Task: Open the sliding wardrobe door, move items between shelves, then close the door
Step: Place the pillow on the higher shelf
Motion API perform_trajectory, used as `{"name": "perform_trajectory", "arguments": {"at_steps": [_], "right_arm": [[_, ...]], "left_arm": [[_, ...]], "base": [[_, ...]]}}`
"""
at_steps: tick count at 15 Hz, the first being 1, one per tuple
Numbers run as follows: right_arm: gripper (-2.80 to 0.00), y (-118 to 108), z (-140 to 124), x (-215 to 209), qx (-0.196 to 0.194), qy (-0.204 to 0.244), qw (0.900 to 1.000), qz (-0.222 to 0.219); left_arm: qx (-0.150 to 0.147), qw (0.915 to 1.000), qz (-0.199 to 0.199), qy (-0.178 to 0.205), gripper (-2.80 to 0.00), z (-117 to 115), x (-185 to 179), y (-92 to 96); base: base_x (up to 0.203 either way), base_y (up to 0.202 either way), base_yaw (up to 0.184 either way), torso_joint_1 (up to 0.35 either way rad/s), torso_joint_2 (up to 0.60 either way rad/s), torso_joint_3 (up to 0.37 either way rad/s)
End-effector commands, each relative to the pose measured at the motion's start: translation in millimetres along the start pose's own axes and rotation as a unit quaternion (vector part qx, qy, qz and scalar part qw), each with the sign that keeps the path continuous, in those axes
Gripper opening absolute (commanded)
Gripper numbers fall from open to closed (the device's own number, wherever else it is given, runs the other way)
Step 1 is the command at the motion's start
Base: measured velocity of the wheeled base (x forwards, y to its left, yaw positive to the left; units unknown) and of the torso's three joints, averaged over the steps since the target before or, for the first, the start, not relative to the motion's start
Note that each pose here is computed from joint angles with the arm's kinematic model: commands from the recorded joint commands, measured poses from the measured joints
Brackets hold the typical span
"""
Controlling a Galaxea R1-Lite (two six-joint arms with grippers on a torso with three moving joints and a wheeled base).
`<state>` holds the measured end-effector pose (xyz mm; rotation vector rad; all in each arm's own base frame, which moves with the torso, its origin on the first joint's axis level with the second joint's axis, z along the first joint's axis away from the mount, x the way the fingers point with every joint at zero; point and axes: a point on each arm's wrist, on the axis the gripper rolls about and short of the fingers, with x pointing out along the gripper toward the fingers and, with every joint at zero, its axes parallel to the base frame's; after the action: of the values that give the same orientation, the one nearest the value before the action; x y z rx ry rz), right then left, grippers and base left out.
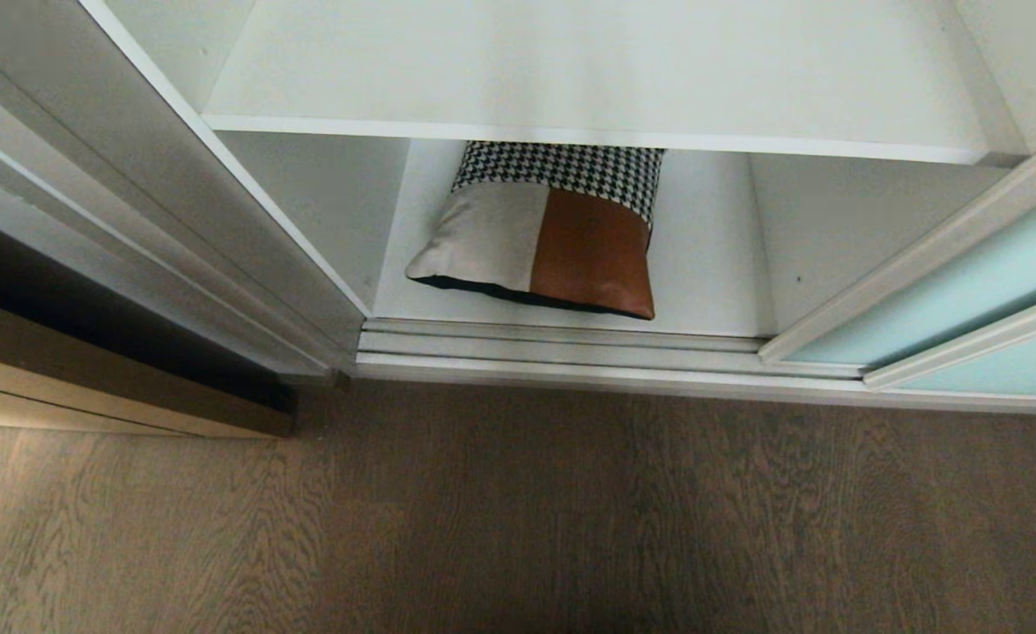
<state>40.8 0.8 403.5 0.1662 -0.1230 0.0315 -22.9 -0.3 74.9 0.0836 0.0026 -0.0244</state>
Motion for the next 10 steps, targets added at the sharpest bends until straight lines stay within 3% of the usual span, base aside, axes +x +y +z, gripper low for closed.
{"name": "perform_trajectory", "arguments": {"at_steps": [1,3,6,10], "right_arm": [[-2.8,-2,-19,85,0.121,0.133,0.984,0.005],[-2.8,-1,-37,96,0.187,0.218,0.957,0.047],[-2.8,-7,-81,108,0.212,0.309,0.926,0.042],[-2.8,-18,-156,128,0.239,0.416,0.876,0.045]], "left_arm": [[0.0,1.0,0.0,0.0,-2.8,0,0,0.0],[0.0,1.0,0.0,0.0,-2.8,0,0,0.0],[0.0,1.0,0.0,0.0,-2.8,0,0,0.0],[0.0,1.0,0.0,0.0,-2.8,0,0,0.0]], "base": [[0.0,0.0,0.0,0.0,0.0,0.0],[0.0,0.0,0.0,0.0,0.0,0.0],[0.0,0.0,0.0,0.0,0.0,0.0],[0.0,0.0,0.0,0.0,0.0,0.0]]}}
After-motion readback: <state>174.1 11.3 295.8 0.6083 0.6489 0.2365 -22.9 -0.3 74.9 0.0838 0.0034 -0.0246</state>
